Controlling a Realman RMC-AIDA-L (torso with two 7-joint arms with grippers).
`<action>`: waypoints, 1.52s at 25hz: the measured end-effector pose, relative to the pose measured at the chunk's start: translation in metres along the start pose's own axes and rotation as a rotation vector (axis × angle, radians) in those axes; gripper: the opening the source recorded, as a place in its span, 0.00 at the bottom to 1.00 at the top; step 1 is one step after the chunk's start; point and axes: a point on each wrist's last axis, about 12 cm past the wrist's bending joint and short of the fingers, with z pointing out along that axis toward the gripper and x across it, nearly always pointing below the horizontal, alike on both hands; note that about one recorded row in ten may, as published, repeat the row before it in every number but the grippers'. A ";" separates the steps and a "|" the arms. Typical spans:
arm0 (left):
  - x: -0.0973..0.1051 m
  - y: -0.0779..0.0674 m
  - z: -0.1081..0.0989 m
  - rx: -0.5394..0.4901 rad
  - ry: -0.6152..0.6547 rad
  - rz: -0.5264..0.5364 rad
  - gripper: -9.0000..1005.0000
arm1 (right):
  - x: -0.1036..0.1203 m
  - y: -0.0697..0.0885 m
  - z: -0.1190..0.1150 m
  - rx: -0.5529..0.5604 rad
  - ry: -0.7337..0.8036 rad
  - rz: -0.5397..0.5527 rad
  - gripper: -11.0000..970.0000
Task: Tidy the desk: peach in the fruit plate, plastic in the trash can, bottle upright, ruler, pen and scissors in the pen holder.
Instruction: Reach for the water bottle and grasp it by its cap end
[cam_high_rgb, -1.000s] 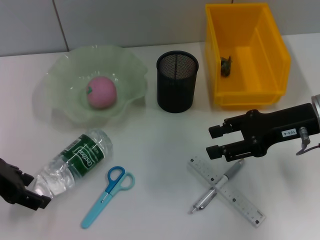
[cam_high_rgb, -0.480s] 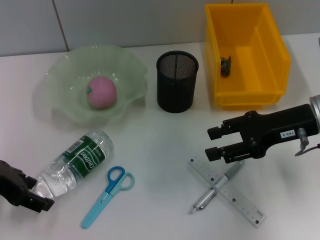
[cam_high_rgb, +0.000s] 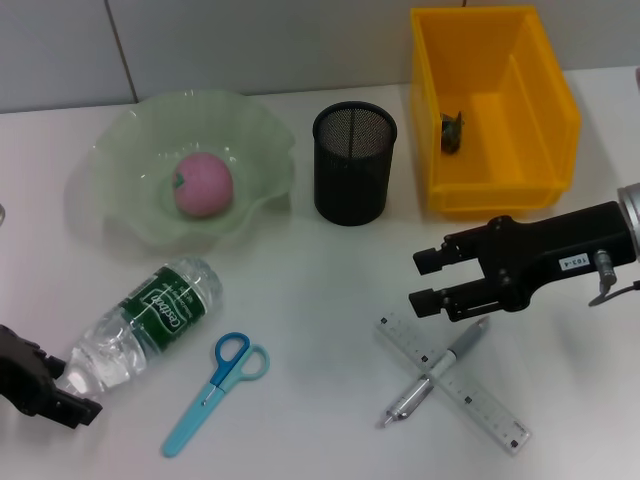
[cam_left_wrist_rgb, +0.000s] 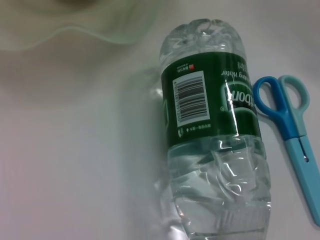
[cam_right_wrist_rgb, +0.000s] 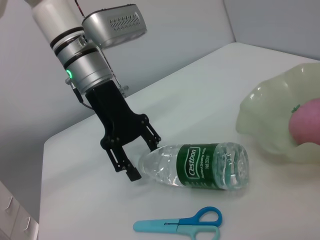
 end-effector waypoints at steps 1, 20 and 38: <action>0.000 0.000 0.000 0.000 0.000 0.001 0.79 | 0.000 0.000 0.000 -0.001 0.001 -0.001 0.69; -0.004 0.005 0.006 -0.020 0.007 0.019 0.72 | -0.001 0.000 0.000 0.000 -0.003 -0.004 0.69; -0.003 0.008 0.007 -0.033 0.010 0.040 0.47 | -0.003 -0.001 -0.001 0.004 -0.013 -0.007 0.69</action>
